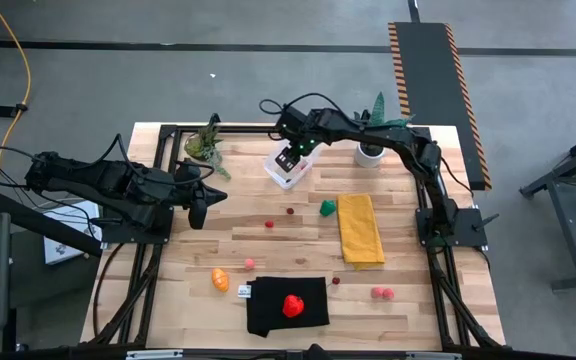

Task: Pick and placing Produce into tupperware
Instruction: Put the bottom red cherry into the transparent bin

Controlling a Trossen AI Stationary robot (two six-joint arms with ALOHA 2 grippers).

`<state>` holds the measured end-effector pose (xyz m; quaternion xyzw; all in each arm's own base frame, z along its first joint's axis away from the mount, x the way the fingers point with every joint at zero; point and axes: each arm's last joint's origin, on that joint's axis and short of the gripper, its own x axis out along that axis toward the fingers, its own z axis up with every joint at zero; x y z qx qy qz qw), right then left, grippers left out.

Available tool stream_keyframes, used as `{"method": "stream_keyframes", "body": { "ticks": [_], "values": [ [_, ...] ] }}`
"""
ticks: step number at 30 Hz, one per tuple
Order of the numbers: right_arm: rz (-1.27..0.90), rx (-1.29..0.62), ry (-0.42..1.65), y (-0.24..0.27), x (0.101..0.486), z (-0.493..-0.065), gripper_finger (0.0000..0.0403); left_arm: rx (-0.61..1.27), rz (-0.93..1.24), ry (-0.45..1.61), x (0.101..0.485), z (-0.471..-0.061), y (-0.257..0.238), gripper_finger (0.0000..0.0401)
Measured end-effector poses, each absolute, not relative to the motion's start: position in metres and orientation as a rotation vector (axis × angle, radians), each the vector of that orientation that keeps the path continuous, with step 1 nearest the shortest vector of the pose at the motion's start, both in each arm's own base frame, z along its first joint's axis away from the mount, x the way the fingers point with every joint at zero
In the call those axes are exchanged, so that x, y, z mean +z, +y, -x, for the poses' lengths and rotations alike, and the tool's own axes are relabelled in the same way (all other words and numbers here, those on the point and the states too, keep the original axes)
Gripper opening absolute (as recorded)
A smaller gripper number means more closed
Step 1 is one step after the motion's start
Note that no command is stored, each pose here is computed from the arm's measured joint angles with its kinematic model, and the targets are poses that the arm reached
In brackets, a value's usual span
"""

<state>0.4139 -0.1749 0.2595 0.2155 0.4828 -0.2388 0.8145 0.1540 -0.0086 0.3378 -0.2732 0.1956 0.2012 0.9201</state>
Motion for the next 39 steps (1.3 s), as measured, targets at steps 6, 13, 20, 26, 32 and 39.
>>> {"method": "stream_keyframes", "body": {
  "ticks": [6, 13, 20, 26, 32, 39],
  "values": [
    [-0.459, -0.505, 0.922, -0.169, 0.296, -0.402, 0.0161, 0.414, 0.561, 0.403, 0.338, -0.154, -0.009, 0.0001],
    [-0.453, -0.420, 0.807, -0.144, 0.346, -0.383, 0.0161, 0.419, 0.555, 0.419, 0.336, -0.153, -0.009, 0.0001],
    [-0.429, -0.261, 0.697, -0.104, 0.395, -0.359, 0.0161, 0.382, 0.529, 0.443, 0.336, -0.153, -0.009, 0.0001],
    [-0.464, -0.143, 0.623, -0.063, 0.427, -0.339, 0.0161, 0.275, 0.518, 0.452, 0.338, -0.154, -0.012, 0.0001],
    [-0.533, -0.050, 0.639, -0.016, 0.431, -0.341, 0.0161, -0.056, 0.501, 0.321, 0.359, -0.157, -0.020, 0.0001],
    [-0.586, 0.089, 0.729, 0.042, 0.420, -0.350, 0.0161, -0.451, 0.468, 0.122, 0.387, -0.150, -0.029, 0.0001]
  ]
}}
